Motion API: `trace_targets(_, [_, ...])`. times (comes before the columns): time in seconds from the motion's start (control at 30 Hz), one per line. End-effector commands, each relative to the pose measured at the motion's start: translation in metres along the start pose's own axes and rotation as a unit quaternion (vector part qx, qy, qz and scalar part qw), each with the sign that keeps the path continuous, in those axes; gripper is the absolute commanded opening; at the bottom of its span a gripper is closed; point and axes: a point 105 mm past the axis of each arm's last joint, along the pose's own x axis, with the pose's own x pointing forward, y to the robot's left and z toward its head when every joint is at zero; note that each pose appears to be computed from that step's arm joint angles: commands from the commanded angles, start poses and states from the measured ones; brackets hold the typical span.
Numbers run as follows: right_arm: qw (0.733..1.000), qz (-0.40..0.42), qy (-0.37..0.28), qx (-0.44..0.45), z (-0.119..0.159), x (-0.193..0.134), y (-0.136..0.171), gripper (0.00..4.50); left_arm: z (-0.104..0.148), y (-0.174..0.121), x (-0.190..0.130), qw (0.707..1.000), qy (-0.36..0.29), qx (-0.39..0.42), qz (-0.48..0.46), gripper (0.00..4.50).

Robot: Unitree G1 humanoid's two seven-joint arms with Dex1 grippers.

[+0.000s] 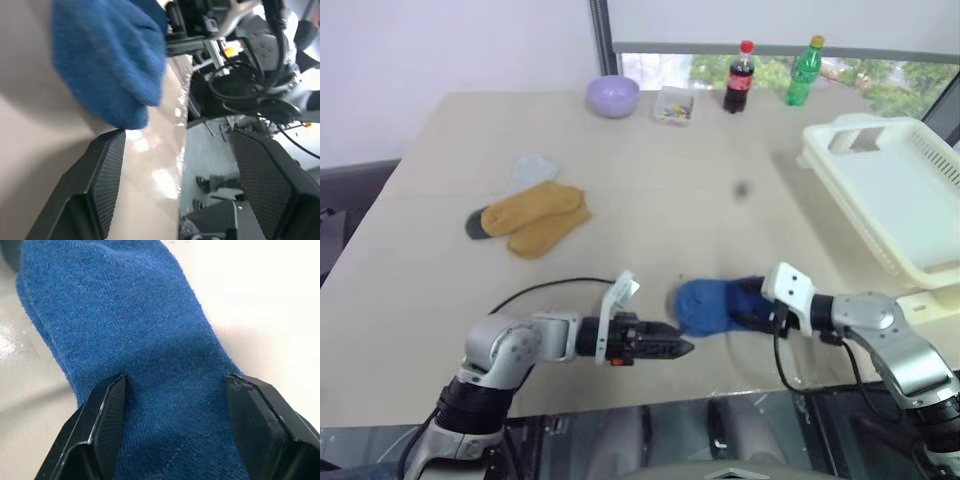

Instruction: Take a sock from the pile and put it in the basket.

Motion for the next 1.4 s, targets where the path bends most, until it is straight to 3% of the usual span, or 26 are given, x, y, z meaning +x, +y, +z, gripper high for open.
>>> trace_targets(0.03, [1.0,-0.001,0.009,0.0,-0.005,0.003,-0.001,3.2,-0.002,-0.001,0.001,1.0,0.006,0.002,0.009,3.56])
trace_targets(0.13, [1.0,-0.001,0.007,0.0,-0.004,0.003,-0.001,3.2,-0.009,0.002,-0.002,0.999,0.02,-0.028,0.014,3.56])
trace_targets(0.37, [1.0,-0.003,0.005,-0.003,-0.002,0.005,-0.002,3.2,-0.02,0.031,-0.007,0.997,0.021,-0.01,0.073,3.56])
trace_targets(0.57, [1.0,-0.004,0.007,-0.01,-0.001,0.004,-0.002,3.2,0.001,0.047,0.002,0.995,-0.041,-0.036,0.083,3.56])
trace_targets(0.77, [1.0,-0.008,0.005,-0.013,0.001,0.004,-0.004,3.2,0.002,0.041,0.007,0.996,-0.041,-0.045,0.06,3.56])
trace_targets(0.9, [1.0,-0.011,0.004,-0.013,0.002,0.004,-0.005,3.2,0.017,0.039,0.008,0.995,-0.067,-0.051,0.051,3.56])
trace_targets(1.1, [1.0,-0.012,0.001,-0.011,0.003,0.006,-0.004,3.2,0.043,0.018,0.011,0.991,-0.116,-0.061,0.0,3.56])
trace_targets(1.4, [1.0,-0.016,0.001,-0.01,0.002,0.006,-0.006,3.2,0.052,-0.01,0.021,0.988,-0.12,-0.075,-0.065,3.56])
